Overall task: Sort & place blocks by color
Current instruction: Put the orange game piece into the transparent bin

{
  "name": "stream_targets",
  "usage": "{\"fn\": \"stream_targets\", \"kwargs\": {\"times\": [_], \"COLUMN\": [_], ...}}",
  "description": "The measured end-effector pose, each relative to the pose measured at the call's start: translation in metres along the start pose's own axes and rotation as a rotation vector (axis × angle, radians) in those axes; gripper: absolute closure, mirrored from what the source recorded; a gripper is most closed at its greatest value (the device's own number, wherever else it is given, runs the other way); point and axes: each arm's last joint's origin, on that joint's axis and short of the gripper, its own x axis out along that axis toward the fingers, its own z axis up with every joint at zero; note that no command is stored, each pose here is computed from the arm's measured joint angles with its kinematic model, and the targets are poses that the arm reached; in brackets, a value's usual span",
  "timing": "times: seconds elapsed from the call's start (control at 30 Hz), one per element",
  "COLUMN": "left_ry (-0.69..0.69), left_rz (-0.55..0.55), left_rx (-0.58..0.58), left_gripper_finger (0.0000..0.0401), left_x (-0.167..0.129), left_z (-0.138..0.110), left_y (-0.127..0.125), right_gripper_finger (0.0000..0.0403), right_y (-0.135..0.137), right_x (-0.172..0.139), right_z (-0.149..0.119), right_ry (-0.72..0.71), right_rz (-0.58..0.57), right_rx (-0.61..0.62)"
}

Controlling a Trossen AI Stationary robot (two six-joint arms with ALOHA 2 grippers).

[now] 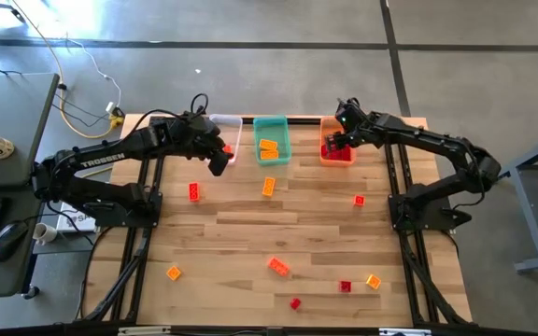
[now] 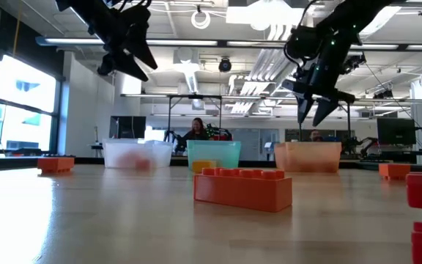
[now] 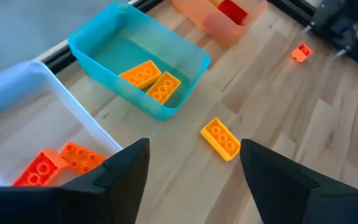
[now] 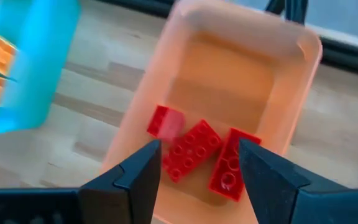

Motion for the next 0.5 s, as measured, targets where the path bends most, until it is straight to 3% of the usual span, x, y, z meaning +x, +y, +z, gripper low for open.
{"fn": "stream_targets", "kwargs": {"times": [0.27,0.5], "left_ry": [0.009,-0.019], "left_rz": [-0.022,-0.135], "left_rx": [-0.105,0.082], "left_gripper_finger": [0.0117,0.0118], "left_x": [0.000,-0.001], "left_z": [0.000,-0.001], "left_y": [-0.001,-0.020], "right_gripper_finger": [0.0204,0.0203], "right_y": [0.023,0.050], "right_x": [-0.025,-0.049], "right_z": [0.013,0.016], "right_ry": [-0.067,-0.123], "right_rz": [0.079,0.163], "right_rx": [-0.026,-0.018]}}
